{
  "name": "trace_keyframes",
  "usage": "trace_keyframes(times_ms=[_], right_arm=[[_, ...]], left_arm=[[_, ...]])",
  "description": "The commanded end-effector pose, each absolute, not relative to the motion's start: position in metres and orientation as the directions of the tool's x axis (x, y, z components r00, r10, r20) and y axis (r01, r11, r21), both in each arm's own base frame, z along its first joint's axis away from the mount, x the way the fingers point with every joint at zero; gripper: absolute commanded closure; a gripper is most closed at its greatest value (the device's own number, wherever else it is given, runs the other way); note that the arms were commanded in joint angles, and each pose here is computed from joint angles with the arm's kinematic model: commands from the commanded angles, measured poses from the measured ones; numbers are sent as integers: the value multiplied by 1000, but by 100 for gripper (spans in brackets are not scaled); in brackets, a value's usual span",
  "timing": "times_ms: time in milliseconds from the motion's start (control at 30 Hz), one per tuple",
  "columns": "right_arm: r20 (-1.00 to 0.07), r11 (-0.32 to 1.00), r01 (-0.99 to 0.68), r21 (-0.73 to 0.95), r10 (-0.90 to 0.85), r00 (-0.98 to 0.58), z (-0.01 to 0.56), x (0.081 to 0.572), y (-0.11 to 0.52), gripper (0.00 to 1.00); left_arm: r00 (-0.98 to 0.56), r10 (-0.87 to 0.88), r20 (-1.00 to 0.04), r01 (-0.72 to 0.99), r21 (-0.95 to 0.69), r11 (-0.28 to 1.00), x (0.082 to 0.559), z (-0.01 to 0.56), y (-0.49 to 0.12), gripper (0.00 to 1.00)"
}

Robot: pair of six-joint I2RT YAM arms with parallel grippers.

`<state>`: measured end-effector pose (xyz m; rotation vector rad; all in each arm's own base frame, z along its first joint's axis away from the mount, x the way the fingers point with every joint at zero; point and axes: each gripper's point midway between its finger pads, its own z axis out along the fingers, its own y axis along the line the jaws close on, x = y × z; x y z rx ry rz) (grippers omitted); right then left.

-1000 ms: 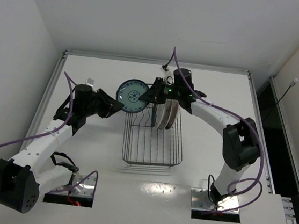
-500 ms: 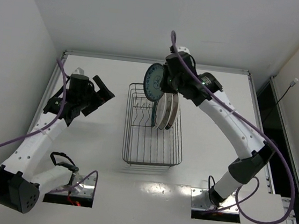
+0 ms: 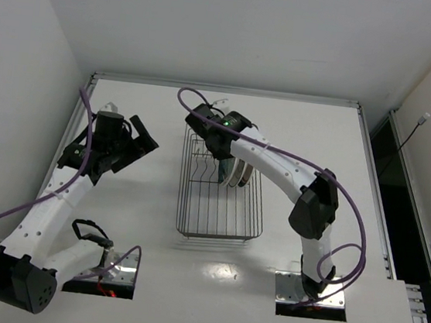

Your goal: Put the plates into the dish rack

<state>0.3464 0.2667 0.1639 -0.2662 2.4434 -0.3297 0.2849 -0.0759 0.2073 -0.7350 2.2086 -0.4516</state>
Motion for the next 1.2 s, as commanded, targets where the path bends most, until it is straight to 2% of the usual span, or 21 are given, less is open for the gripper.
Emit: trace_keyframes(times_ms=[0,133,233,400,467,533,700,833,1067,1167], right_arm=[[-650,951,-44,-307,-243,-720,193,355,261,100],[-639,958,-67,-278,-236,-732,174,355,271,100],[-614,965,-92,-245,-228,-756,157,352,275,96],[-586,983,-139,-121,-184,-790,124,356,290,94],[-589,985,-155,-81,-173,-789,126,356,298,92],[-590,983,-169,-71,-178,-788,124,357,296,84],[-616,978,-208,-27,-180,-767,141,356,298,60],[-645,969,-244,-19,-199,-738,175,355,297,48],[-762,960,-268,-80,-233,-604,260,350,271,45],[-784,961,-254,-111,-241,-572,268,345,251,45]], left_arm=[[-530,-623,-575,-340,-529,778,283,217,-69,1],[-535,-626,-567,-357,-520,776,281,212,-66,1],[-544,-618,-567,-358,-510,782,282,209,-66,1],[-568,-589,-574,-359,-472,806,282,201,-63,1],[-567,-579,-586,-355,-460,814,282,204,-61,1],[-558,-577,-596,-364,-448,816,285,205,-56,1],[-545,-571,-614,-381,-426,821,288,206,-47,1],[-541,-564,-625,-387,-410,826,291,204,-44,1],[-525,-554,-646,-430,-360,828,302,197,-29,1],[-505,-528,-683,-393,-362,845,313,210,-29,1]])
